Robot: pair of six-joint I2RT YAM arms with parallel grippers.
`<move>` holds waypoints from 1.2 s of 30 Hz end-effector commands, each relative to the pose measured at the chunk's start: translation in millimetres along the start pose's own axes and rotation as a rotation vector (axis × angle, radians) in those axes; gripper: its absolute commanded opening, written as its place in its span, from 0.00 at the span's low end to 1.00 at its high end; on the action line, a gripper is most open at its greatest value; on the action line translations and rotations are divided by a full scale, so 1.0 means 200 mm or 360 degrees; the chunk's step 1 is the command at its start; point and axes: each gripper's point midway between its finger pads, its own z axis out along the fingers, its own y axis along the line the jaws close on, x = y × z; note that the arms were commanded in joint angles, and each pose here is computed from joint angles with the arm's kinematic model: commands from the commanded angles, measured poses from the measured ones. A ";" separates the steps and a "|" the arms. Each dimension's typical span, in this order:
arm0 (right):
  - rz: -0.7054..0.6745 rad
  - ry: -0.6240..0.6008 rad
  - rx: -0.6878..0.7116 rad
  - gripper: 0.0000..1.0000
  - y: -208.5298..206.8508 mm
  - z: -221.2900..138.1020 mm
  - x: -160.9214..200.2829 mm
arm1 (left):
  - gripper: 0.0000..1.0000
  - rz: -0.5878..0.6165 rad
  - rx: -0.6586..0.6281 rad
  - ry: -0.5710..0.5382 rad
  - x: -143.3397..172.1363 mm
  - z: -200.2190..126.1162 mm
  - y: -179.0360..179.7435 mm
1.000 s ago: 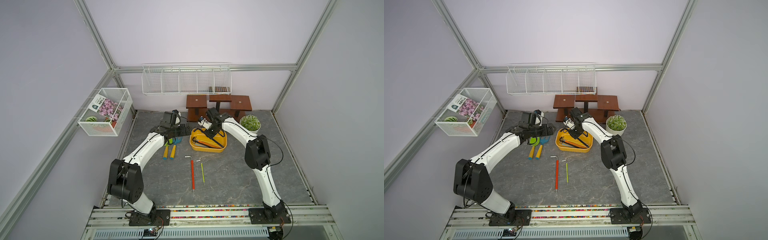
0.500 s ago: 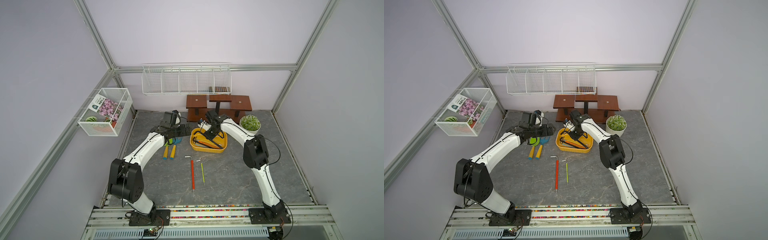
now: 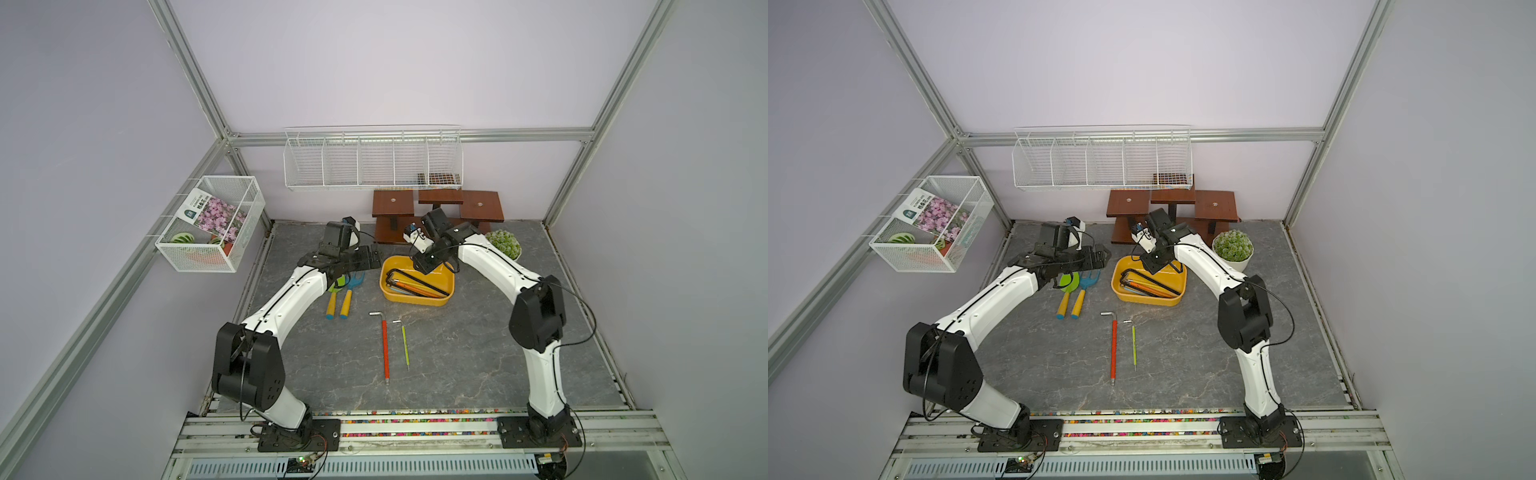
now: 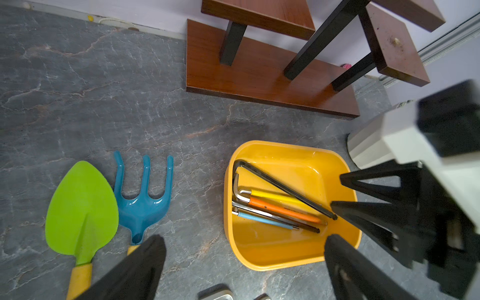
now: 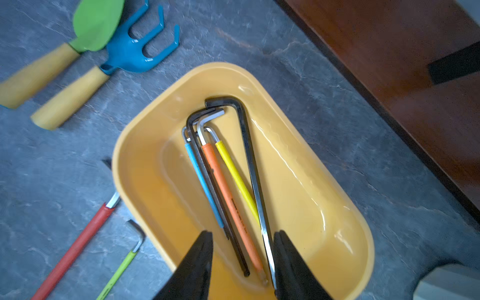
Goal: Put the hex key on the desktop into the storage box
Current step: Place the Allen key in the storage box, then pick up the Allen key from the center of the board.
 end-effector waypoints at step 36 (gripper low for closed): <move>0.0774 -0.0031 0.0158 0.53 0.49 -0.14 0.71 | 1.00 -0.0154 -0.0139 0.0123 0.02 0.09 0.16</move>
